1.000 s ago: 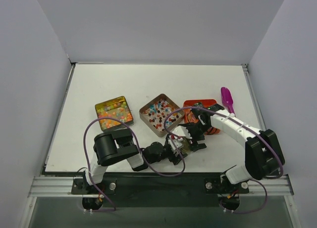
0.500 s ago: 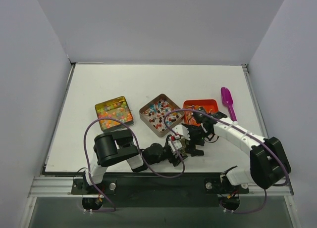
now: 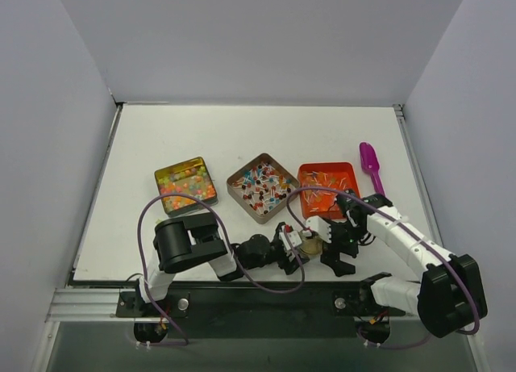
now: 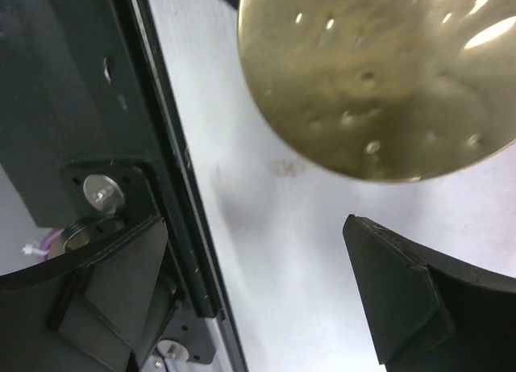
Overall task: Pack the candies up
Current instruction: Screw the bottle lid onto the packing bottle.
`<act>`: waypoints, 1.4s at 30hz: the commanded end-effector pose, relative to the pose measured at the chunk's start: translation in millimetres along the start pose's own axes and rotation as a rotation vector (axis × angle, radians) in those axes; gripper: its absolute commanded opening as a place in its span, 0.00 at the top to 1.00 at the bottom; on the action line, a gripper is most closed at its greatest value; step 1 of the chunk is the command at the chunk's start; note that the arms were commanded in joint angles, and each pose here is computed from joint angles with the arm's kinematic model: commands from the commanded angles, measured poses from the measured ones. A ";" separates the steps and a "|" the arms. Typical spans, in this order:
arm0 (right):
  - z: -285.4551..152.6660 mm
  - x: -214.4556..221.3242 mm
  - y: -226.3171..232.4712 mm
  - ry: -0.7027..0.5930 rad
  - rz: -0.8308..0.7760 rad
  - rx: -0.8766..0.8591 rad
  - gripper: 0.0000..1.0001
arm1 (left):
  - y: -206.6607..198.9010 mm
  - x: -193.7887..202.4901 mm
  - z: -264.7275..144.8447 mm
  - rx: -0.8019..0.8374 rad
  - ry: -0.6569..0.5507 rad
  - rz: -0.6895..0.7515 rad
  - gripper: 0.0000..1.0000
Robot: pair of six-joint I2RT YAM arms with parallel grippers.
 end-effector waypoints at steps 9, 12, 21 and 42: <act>-74.2 -27.6 -3.9 -0.275 -0.178 0.183 0.00 | -1.5 154.4 -79.3 0.014 0.623 0.039 1.00; -95.6 -59.9 -8.4 -0.385 -0.221 0.165 0.00 | -2.7 153.7 -79.0 0.021 0.620 0.033 1.00; -90.4 -107.8 -34.5 -0.341 -0.304 -0.143 0.00 | -3.7 152.1 -77.4 0.024 0.610 0.036 1.00; -32.3 -106.1 -33.1 -0.173 -0.360 -0.403 0.00 | -2.6 151.2 -76.2 0.013 0.604 0.026 1.00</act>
Point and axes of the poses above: each gripper's point midway between its finger pads, its own z axis out along the fingers, its own y axis along the line the jaws close on, x = y × z, the point moved 2 cm from there along -z, back along the fingers, and after that the axes turned 9 degrees about z, right-handed, at the moved point
